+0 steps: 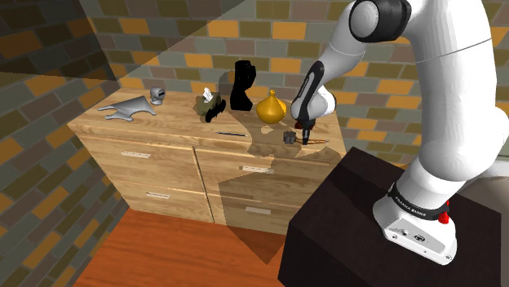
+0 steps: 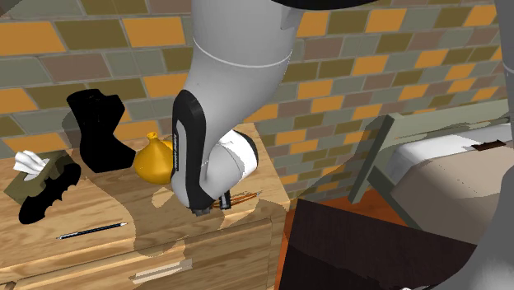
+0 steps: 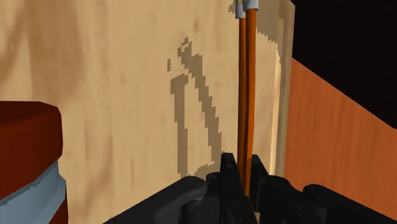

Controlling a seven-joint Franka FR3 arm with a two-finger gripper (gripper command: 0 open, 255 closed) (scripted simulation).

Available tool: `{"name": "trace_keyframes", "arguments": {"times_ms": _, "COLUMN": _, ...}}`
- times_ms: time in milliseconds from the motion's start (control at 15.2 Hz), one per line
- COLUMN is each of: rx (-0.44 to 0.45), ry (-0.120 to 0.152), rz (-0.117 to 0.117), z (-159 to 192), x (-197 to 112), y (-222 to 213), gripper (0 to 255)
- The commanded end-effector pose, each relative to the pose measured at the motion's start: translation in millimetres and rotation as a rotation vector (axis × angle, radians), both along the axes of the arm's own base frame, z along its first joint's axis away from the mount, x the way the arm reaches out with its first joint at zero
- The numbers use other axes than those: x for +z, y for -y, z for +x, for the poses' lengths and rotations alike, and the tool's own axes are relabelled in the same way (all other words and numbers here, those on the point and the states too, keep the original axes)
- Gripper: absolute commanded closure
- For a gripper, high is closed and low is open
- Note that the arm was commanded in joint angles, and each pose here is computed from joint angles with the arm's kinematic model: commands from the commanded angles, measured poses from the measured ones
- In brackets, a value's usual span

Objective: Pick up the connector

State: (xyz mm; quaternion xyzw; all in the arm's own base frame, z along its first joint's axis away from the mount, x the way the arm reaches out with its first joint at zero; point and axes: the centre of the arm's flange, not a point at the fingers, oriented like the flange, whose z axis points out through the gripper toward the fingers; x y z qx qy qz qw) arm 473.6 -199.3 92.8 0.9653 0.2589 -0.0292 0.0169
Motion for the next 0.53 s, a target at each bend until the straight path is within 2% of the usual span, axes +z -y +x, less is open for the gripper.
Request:
{"name": "trace_keyframes", "arguments": {"times_ms": 0, "rx": 0.0, "ry": 0.0, "rz": 0.0, "z": 0.0, "x": 0.0, "y": 0.1, "gripper": 255}}
{"name": "trace_keyframes", "arguments": {"times_ms": 198, "rx": 0.0, "ry": 0.0, "rz": 0.0, "z": 0.5, "x": 0.3, "y": 0.1, "gripper": 255}}
{"name": "trace_keyframes", "arguments": {"times_ms": 462, "rx": 0.0, "ry": 0.0, "rz": 0.0, "z": 0.5, "x": 21.4, "y": 0.1, "gripper": 255}}
